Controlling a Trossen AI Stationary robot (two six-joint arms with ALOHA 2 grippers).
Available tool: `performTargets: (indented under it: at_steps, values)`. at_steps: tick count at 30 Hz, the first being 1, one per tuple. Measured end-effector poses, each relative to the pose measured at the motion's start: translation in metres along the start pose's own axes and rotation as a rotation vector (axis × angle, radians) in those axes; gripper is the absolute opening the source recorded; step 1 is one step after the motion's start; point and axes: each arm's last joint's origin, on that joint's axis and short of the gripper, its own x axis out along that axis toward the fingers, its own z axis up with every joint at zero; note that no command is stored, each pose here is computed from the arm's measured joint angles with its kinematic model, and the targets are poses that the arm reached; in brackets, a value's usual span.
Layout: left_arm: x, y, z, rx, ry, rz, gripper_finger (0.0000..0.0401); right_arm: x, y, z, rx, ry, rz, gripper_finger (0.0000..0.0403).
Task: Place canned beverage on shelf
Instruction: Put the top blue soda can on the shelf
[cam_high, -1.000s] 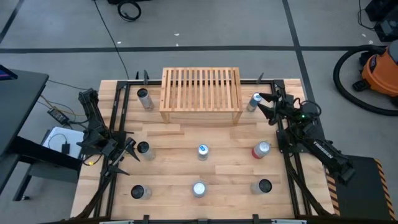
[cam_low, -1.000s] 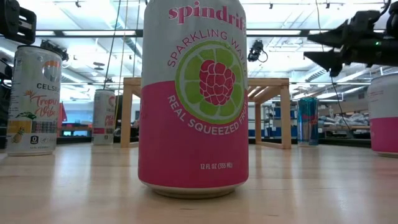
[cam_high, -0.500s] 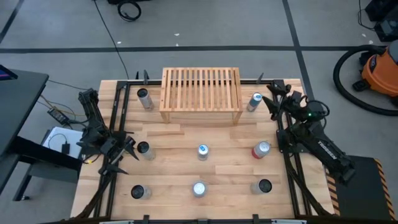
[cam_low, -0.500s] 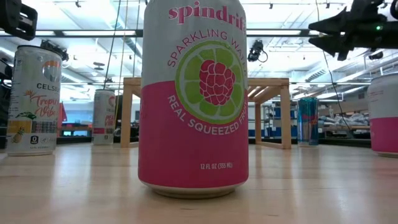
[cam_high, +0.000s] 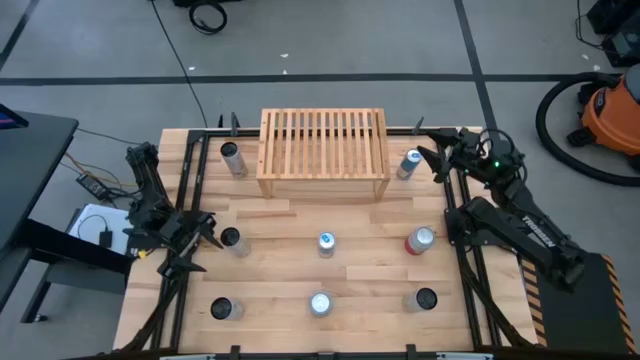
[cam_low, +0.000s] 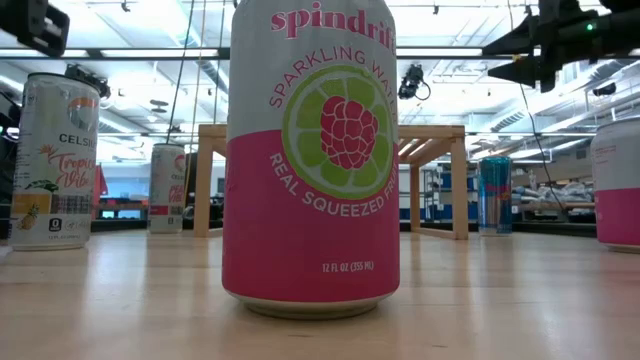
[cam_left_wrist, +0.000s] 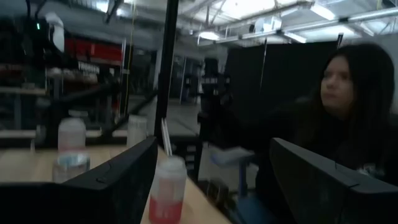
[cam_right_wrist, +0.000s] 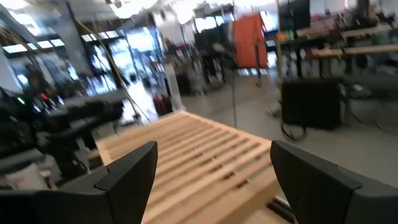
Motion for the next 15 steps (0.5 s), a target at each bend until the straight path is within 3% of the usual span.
performTargets:
  at_steps: [6, 15]
  values:
    - [0.000, 0.000, 0.007, 0.044, -0.010, 0.001, 0.0314, 0.004, -0.002, 0.013, -0.038, 0.191, -0.122, 0.0323]
    - [0.000, 0.000, 0.004, 0.034, 0.012, 0.000, 0.0314, 0.019, -0.016, -0.007, 0.008, 0.435, -0.315, 0.0323]
